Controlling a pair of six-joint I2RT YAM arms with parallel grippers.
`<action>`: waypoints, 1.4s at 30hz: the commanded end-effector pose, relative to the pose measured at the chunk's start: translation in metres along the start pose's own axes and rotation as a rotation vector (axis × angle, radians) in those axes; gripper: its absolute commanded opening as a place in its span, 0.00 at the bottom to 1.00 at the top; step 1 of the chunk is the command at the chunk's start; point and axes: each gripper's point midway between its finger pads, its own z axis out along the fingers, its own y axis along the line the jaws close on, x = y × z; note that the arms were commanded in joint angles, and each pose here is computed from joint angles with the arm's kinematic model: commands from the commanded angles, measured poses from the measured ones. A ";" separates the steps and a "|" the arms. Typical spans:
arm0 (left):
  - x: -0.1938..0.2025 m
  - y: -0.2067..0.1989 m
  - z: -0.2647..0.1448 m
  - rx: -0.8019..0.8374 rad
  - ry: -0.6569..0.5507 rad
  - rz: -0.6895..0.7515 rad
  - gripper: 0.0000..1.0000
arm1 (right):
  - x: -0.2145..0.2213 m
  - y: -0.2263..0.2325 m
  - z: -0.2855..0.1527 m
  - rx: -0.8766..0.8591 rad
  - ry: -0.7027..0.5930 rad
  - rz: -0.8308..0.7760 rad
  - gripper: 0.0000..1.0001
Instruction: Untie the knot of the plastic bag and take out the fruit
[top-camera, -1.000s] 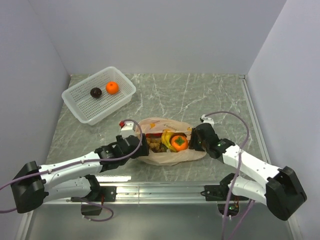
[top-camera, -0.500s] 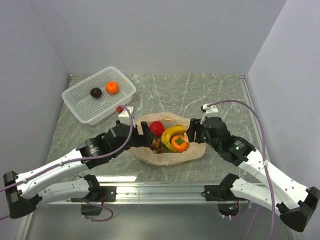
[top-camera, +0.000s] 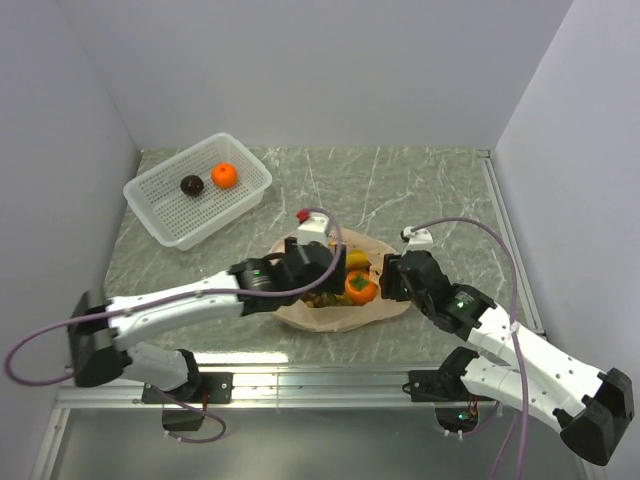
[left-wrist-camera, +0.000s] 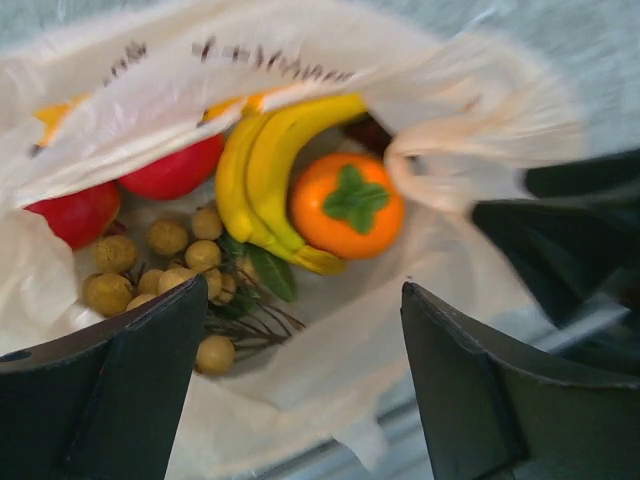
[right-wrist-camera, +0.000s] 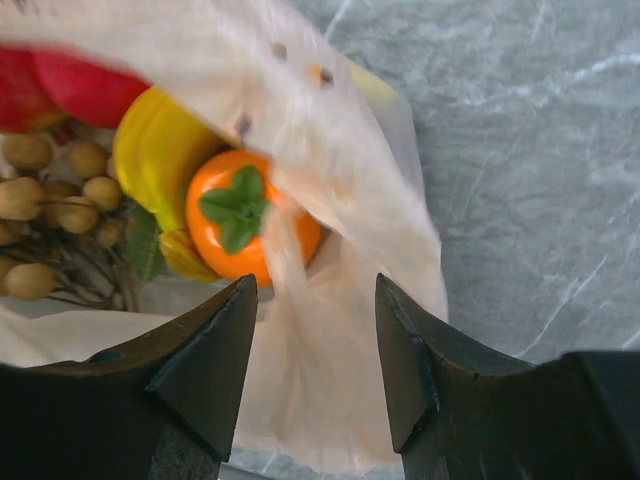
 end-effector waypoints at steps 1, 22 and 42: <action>0.001 0.006 0.035 -0.088 -0.040 -0.045 0.83 | -0.013 0.002 0.005 0.007 -0.090 0.077 0.57; 0.078 0.038 0.150 -0.195 0.156 -0.052 0.81 | 0.014 0.007 0.021 -0.049 -0.067 0.116 0.57; 0.014 0.032 0.099 -0.063 -0.028 -0.040 0.32 | 0.015 -0.006 0.028 0.030 -0.054 0.152 0.56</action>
